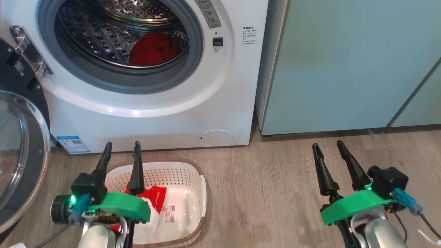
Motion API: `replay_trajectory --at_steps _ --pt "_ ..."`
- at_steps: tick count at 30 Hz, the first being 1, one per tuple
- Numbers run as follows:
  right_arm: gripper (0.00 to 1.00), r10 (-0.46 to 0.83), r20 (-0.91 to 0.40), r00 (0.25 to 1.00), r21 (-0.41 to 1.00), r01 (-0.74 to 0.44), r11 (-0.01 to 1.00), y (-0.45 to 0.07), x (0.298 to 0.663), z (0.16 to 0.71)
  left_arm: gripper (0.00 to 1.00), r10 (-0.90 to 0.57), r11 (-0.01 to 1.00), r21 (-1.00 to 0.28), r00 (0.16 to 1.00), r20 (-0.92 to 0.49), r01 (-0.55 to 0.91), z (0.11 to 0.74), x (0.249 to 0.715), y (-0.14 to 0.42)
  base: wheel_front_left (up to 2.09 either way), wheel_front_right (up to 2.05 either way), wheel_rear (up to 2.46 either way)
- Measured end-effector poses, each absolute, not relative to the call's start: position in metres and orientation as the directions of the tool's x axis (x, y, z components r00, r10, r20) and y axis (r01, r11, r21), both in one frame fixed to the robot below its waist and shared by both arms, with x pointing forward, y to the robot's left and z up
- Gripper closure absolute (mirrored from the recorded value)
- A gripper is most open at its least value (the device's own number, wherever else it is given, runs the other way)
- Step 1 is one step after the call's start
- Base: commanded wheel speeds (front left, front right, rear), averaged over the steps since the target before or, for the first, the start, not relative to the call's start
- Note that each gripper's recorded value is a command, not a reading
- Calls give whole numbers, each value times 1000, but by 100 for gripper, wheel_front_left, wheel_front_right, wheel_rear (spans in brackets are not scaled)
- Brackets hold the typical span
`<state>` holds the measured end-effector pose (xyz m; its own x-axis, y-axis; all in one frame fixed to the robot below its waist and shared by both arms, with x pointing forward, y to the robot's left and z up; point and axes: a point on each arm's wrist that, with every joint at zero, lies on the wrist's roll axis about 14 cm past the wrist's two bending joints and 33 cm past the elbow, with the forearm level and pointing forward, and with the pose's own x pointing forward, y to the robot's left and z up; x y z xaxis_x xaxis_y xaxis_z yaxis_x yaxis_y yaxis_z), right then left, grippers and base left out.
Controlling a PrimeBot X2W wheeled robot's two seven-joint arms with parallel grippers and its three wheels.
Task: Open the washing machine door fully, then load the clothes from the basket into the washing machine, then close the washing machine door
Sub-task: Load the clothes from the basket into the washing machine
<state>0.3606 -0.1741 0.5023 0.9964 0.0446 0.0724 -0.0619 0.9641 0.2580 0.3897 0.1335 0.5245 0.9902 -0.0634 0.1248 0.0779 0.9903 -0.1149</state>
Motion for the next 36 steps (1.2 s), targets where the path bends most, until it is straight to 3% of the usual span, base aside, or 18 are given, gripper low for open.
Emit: replay_trajectory --at_steps 23,36 --pt "0 51 61 997 259 -66 964 -172 363 499 0 -45 992 -114 995 90 55 513 389 137 0 0 0" --pt "0 48 -26 999 255 -40 966 -174 391 468 0 -46 998 -53 975 -218 36 409 411 137 0 0 0"
